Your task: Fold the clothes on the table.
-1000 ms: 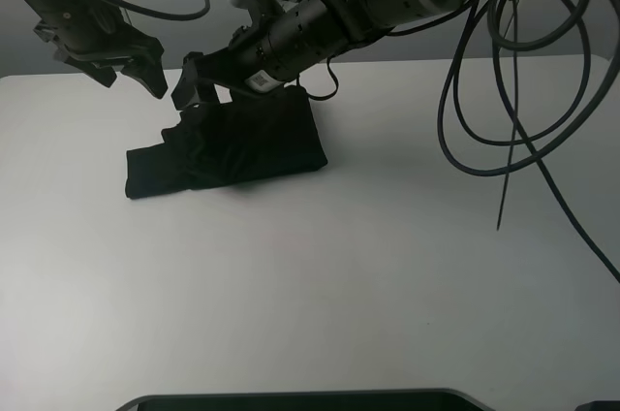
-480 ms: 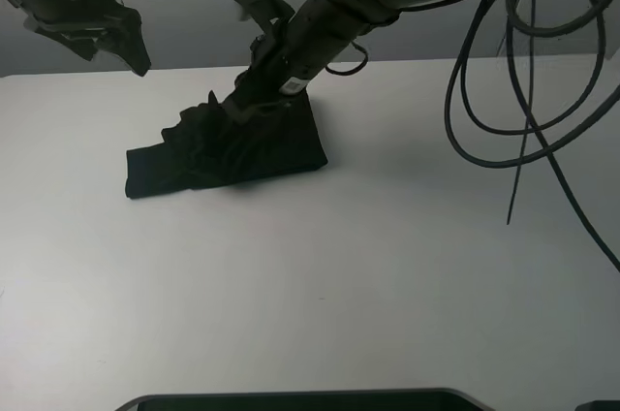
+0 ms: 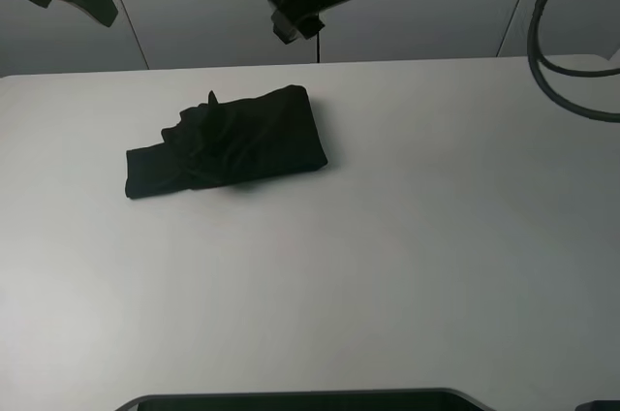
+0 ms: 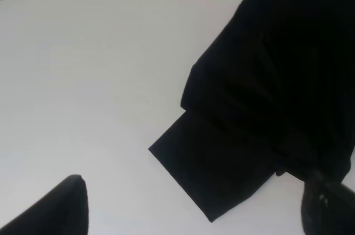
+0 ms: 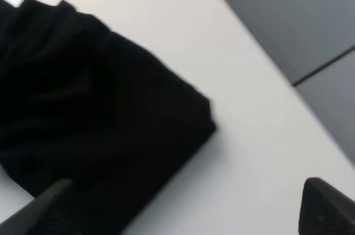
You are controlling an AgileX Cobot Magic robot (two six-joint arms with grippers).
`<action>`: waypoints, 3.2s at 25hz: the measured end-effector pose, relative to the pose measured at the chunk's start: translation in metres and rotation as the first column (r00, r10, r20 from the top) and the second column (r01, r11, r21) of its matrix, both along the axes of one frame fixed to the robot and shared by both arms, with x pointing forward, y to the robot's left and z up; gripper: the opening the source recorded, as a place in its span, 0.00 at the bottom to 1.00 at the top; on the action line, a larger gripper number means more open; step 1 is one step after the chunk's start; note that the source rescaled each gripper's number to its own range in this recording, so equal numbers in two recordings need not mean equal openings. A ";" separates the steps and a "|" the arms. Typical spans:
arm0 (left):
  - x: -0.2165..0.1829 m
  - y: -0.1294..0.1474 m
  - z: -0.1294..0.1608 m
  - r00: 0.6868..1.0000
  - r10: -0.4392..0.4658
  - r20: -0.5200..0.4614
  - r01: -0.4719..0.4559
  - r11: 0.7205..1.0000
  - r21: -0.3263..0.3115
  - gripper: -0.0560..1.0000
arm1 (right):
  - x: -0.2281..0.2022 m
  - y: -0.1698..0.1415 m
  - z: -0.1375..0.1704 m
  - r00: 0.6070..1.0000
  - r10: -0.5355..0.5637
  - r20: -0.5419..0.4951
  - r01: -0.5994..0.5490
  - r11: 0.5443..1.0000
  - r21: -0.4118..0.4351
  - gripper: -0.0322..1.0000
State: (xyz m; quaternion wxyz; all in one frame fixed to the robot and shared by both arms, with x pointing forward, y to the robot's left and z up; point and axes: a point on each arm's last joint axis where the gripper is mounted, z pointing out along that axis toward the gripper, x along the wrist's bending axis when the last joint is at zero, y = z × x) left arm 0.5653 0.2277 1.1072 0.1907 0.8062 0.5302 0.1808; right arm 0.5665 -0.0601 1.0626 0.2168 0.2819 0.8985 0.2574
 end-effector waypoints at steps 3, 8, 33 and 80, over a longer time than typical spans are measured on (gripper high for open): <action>-0.014 0.007 0.022 0.997 0.032 0.073 -0.033 0.999 0.019 1.00 | -0.013 -0.021 0.036 0.996 -0.036 0.084 0.041 0.997 -0.059 0.89; -0.045 0.019 0.061 0.980 0.046 0.192 -0.053 0.998 0.032 1.00 | -0.042 -0.061 0.091 0.969 -0.125 0.214 0.153 0.981 -0.120 0.87; -0.268 0.098 0.172 0.674 0.281 0.683 -0.340 0.939 -0.051 1.00 | -0.295 -0.293 0.241 0.562 -0.386 0.731 0.474 0.875 0.097 0.85; -0.368 0.112 -0.002 0.722 0.338 0.604 -0.302 0.939 -0.164 1.00 | -0.429 -0.225 0.098 0.509 -0.666 0.545 0.493 0.745 0.450 0.83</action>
